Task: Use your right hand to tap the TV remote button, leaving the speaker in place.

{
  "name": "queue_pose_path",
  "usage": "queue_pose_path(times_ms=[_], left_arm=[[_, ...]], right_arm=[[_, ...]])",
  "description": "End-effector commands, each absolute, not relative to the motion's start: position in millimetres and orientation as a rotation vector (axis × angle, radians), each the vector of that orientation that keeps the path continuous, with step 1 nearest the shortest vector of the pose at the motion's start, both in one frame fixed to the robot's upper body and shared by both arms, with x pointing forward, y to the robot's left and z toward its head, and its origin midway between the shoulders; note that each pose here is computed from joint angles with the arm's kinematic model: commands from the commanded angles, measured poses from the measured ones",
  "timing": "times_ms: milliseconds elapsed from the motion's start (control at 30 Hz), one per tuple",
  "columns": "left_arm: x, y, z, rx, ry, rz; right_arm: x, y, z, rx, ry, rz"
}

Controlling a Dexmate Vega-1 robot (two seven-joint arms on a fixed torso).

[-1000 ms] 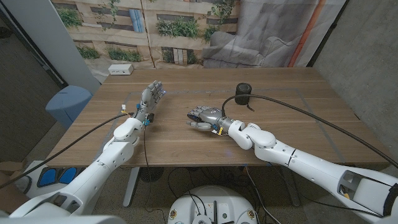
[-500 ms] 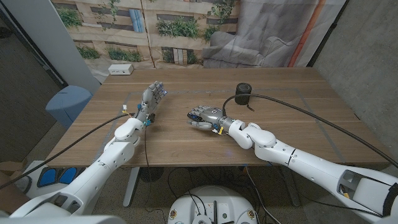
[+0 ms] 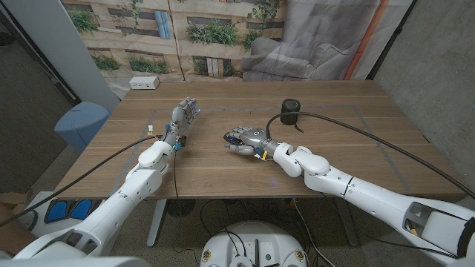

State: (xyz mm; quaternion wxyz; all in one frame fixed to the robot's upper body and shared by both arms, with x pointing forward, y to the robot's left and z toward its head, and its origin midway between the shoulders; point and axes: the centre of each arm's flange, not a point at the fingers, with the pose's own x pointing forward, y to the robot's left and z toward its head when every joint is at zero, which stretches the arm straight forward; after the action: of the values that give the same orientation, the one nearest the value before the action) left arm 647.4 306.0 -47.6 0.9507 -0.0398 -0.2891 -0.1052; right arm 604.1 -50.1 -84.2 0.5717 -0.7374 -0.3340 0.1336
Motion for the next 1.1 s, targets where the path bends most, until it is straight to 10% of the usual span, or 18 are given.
queue_pose_path(times_ms=[33, 1100], left_arm=[[648.1, 305.4, -49.2, -0.099, -0.590, -0.219], [645.8, 308.4, -53.2, -0.111, -0.594, -0.224]], right_arm=[[607.1, -51.6, -88.8, -1.739, -0.761, 0.310], [609.8, -49.0, -88.9, -1.761, -0.705, 0.324]])
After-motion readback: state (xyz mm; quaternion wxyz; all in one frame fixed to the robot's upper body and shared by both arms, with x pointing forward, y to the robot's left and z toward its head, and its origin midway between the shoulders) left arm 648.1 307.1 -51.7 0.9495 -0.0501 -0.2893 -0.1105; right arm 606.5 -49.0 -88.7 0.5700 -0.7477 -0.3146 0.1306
